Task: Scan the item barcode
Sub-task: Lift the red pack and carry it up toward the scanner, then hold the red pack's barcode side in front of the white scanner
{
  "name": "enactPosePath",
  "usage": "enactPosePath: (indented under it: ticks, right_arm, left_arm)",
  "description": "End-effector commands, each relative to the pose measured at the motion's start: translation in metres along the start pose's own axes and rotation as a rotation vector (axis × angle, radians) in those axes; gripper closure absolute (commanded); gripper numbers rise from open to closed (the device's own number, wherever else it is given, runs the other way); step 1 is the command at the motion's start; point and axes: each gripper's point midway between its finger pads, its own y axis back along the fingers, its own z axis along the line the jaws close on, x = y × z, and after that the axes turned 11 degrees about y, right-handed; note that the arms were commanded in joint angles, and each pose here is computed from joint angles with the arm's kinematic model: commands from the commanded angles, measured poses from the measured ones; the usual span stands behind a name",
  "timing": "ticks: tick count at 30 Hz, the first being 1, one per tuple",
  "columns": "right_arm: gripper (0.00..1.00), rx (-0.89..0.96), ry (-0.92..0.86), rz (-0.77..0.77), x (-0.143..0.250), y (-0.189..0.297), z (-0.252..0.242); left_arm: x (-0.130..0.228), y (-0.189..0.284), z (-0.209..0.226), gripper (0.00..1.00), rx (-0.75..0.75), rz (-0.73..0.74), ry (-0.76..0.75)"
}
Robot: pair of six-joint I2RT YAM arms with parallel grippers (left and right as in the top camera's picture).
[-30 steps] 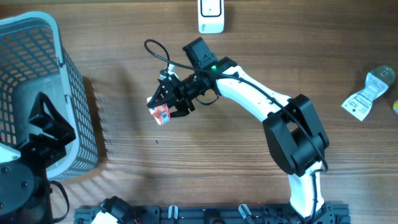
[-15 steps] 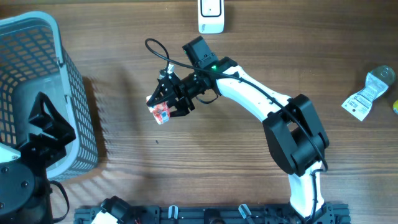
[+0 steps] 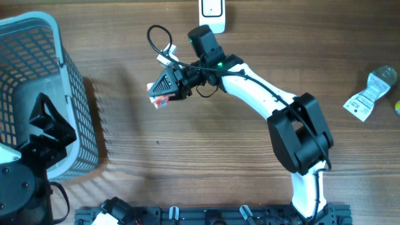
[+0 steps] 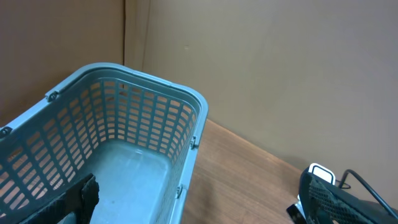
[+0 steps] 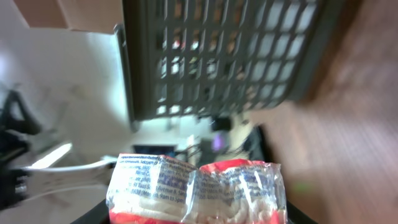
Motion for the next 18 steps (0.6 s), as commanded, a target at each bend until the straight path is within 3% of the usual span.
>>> enactPosePath:
  ticks: [1,12,18]
  right_arm:
    - [0.46,0.226,0.23,-0.096,-0.022,0.014,-0.04]
    - [0.43,1.029,0.469,-0.108,-0.046,0.087,-0.144]
    - [0.44,1.226,0.575,-0.217,-0.081,0.119,-0.144]
  left_arm:
    - [0.003,0.0,0.0,0.0,0.004,0.012,0.003]
    - [0.005,0.0,0.002,0.0,-0.005,0.02,-0.013]
    - [0.009,-0.001,0.004,0.0,-0.015,0.028,-0.032]
